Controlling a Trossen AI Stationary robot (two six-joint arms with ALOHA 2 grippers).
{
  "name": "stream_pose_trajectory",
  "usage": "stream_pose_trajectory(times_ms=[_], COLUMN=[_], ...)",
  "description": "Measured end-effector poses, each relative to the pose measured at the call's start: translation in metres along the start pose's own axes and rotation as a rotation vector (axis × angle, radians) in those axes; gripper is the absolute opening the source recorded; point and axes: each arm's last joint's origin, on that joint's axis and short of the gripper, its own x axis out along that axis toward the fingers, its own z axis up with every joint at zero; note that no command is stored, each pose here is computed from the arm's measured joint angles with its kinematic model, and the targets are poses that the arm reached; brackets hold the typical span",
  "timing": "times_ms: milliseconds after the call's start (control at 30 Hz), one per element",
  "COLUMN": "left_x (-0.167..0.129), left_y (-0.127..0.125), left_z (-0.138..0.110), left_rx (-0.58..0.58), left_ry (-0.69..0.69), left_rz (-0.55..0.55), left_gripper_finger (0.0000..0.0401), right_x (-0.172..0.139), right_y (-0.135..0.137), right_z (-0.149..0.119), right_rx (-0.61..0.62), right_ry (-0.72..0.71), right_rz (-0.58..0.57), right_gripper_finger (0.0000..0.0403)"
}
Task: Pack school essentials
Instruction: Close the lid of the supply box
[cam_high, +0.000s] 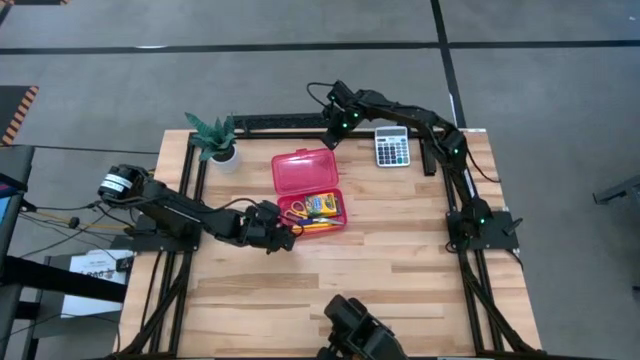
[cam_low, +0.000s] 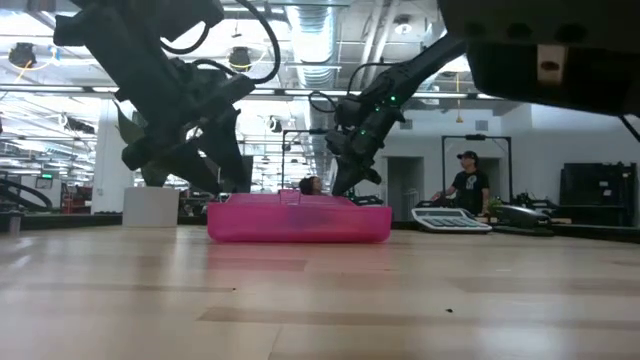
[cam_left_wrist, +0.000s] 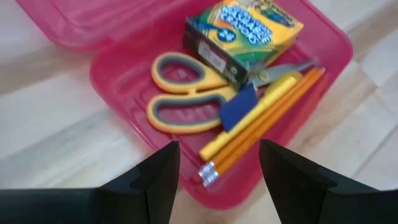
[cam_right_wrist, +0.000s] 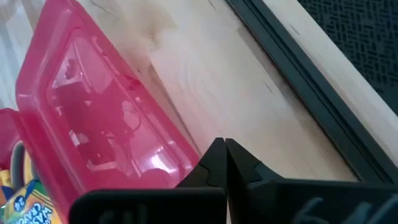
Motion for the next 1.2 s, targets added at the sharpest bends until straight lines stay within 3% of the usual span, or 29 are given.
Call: stream_pose_trajectory(times_ms=[333, 833, 1000, 1200], left_x=[0.022, 0.019, 0.009, 0.002], left_y=[0.002, -0.002, -0.013, -0.018], left_z=[-0.012, -0.007, 0.006, 0.023], left_rx=[-0.017, -0.008, 0.014, 0.061], left_ry=[0.0, 0.011, -0.069, -0.174], left_rz=[-0.011, -0.081, -0.172, -0.143], left_gripper_finger=[0.0208, 0.0208, 0.0208, 0.0208], right_x=[0.0, 0.006, 0.007, 0.012], right_y=[0.0, 0.017, 0.021, 0.034], right_z=[0.001, -0.004, -0.007, -0.01], right_rx=[-0.015, -0.118, -0.119, -0.144], right_ry=[-0.008, 0.042, 0.074, 0.101], right_rz=[-0.001, 0.026, 0.04, 0.057], right_gripper_finger=[0.0007, 0.0008, 0.0008, 0.0008])
